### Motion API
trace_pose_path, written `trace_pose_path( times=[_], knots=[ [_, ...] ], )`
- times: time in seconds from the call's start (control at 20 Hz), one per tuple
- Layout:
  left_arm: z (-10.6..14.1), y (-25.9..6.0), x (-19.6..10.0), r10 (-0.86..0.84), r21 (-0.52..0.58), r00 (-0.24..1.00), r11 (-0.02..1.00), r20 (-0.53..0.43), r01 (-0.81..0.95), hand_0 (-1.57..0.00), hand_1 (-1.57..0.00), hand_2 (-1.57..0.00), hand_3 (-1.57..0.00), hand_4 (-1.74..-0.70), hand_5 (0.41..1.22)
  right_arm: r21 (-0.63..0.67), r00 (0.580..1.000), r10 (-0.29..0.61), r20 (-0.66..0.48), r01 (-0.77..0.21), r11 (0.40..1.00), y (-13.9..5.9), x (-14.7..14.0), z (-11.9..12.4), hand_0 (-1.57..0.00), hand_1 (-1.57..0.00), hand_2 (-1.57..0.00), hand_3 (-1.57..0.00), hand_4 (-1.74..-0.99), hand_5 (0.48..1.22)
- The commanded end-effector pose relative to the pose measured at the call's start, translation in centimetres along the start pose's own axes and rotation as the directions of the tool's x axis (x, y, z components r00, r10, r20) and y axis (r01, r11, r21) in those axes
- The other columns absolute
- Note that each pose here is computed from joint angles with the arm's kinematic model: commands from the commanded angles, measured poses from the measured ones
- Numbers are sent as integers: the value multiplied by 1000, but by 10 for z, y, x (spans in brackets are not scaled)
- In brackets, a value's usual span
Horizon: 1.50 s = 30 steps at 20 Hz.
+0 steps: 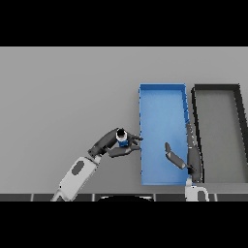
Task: Pick up the blue pipe and place it into the blue bin.
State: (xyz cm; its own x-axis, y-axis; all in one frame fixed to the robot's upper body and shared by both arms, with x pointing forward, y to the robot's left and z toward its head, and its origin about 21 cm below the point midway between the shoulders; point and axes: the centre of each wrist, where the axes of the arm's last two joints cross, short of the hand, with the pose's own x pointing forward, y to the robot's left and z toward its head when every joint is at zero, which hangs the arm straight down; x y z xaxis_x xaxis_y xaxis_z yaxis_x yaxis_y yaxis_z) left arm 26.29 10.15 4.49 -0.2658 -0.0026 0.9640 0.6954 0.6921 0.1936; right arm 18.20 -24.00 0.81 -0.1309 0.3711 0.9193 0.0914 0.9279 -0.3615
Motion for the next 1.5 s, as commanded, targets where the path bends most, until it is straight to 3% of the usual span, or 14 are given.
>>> trace_pose_path(
  times=[0.0, 0.15, 0.3, 0.45, 0.65, 0.8, 1.0, 1.2, 1.45],
  knots=[
    [3, 0, 0, -3, 2, 1000, 1000, 5, 3, -1570, -1570, -1570, -1570, -1466, 1220, -43, 1000, 14, -9, -14, 999, 3, 5, 13, 1, 1, 1, 1, -1188, 643],
    [-2, -3, 1, 5, -13, 1000, 1000, -1, -5, -1570, -1570, -1571, -1571, -1467, 1220, -94, 1000, 27, -16, -28, 995, -2, 19, 20, 1, 1, -20, 1, -1187, 642],
    [-3, -2, 4, 3, -9, 1000, 1000, 9, -3, -1571, -1571, -1571, -1571, -1467, 1221, 35, 979, -190, 77, 188, 982, -6, 38, 19, 1, -22, -89, -1, -1202, 624],
    [-3, 0, 5, 8, -18, 1000, 1000, 18, -7, -1571, -1571, -1571, -1571, -1467, 1221, 215, 965, -255, 62, 237, 948, -20, 66, 2, 1, -23, -118, -1, -1224, 600],
    [-3, 0, 4, 0, -23, 1000, 1000, 6, 0, -1571, -1571, -1571, -1571, -1467, 1221, 408, 975, -224, 10, 200, 891, -20, 96, -24, 1, -9, -104, 0, -1255, 560],
    [-2, -3, 2, -9, -30, 1000, 1000, 1, 9, -1571, -1571, -1571, -1571, -1467, 1221, 512, 985, -158, 66, 103, 853, -12, 120, -43, 1, -4, -81, 1, -1281, 558],
    [-5, 1, 7, -19, -27, 1000, 999, 5, 19, -1571, -1571, -1571, -1571, -1467, 1221, 625, 972, -180, 152, 47, 780, 11, 151, -56, 1, -1, -42, 1, -1302, 559],
    [-6, 0, 1, -11, -40, 1000, 999, 15, 11, -1571, -1571, -1571, -1571, -1464, 1221, 695, 959, -201, 198, 7, 719, 24, 174, -66, 1, 0, -46, 1, -1268, 555],
    [-1, 1, 0, 18, -54, 1000, 998, -11, -19, -1571, -1571, -1571, -1571, -1470, 1221, 738, 960, -159, 231, -67, 671, 41, 196, -81, -11, -20, -71, 1, -1209, 534]
  ],
)
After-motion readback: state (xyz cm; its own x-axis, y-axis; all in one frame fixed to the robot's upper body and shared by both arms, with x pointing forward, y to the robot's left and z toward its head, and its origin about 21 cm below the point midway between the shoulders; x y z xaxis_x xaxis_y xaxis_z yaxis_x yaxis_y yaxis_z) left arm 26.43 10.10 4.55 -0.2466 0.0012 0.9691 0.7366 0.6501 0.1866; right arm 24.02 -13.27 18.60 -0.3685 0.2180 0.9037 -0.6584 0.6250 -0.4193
